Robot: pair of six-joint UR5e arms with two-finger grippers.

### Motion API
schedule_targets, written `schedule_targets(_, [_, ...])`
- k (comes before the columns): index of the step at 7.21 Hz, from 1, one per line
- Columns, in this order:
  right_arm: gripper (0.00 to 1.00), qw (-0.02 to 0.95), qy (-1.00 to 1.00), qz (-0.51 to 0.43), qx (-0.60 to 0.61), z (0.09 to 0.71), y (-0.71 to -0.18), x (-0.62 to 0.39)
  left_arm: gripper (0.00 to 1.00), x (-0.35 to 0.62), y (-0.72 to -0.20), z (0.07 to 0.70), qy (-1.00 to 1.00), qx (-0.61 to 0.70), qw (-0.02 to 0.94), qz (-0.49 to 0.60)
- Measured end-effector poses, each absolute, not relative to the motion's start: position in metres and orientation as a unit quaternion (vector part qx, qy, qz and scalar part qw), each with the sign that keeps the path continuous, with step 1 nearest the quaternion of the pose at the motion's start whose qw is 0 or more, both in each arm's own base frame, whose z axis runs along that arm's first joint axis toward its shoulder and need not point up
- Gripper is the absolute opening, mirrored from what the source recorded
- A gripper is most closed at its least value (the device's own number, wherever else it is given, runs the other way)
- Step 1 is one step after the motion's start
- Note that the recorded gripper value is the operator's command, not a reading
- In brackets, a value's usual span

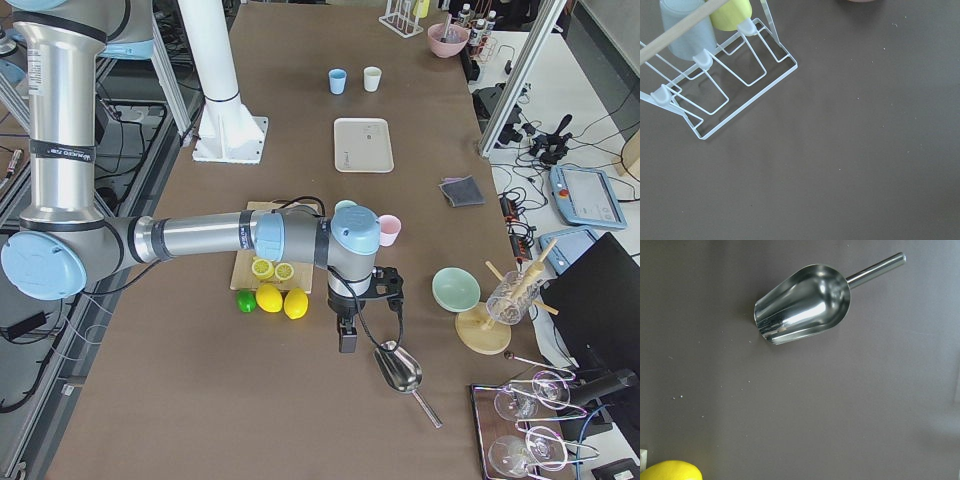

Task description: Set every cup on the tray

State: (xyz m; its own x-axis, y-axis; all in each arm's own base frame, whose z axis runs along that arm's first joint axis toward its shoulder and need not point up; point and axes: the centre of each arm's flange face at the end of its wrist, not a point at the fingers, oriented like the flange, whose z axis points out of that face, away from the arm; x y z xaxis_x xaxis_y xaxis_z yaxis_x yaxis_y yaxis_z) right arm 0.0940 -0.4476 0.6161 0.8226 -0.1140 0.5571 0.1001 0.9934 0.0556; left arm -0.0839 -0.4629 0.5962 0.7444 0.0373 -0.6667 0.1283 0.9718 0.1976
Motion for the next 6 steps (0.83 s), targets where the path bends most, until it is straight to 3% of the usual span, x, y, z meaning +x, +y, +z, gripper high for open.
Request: schedule_targets(6, [1.0, 0.946, -0.318, -0.057, 0.021, 0.607, -0.4499, 0.09, 0.98, -0.084, -0.4761, 0.5914, 0.358, 0.121, 0.926, -0.022])
